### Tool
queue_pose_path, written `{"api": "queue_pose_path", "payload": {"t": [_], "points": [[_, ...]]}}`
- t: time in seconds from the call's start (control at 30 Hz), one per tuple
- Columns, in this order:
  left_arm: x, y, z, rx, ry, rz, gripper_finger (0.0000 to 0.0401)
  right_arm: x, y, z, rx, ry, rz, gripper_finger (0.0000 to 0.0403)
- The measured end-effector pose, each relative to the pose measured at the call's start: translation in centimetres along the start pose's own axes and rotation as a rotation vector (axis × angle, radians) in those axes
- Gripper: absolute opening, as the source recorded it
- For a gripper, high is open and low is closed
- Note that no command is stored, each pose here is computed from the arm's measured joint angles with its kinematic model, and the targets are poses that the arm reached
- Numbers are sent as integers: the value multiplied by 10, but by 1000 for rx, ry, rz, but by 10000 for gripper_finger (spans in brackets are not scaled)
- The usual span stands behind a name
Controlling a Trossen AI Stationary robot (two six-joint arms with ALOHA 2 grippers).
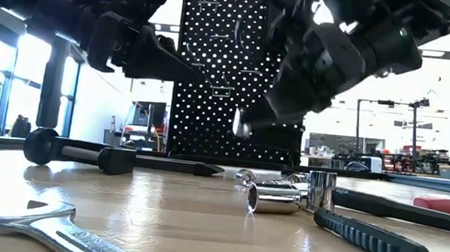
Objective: Hang tools onto peg board
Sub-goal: Put the top center socket into the bottom peg board bin
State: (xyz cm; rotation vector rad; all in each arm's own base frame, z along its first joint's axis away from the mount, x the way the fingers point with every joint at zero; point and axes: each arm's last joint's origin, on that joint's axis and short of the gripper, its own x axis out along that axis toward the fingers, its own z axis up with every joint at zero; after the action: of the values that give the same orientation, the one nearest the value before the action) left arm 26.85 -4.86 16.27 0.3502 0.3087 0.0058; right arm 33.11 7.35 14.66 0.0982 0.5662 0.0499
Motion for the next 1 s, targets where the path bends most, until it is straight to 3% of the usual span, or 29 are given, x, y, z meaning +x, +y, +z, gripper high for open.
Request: {"api": "queue_pose_path", "payload": {"t": [0.37, 0.63, 1.0], "points": [[-3, -17, 12, 291, -1, 40, 223, 1, 3, 26, 15, -65, 49, 51], [-9, -31, 16, 410, -16, 20, 223, 3, -2, 45, 39, -97, 135, 51], [-6, -32, 28, 507, -25, 37, 223, 3, -12, 59, 96, -92, 160, 51]]}}
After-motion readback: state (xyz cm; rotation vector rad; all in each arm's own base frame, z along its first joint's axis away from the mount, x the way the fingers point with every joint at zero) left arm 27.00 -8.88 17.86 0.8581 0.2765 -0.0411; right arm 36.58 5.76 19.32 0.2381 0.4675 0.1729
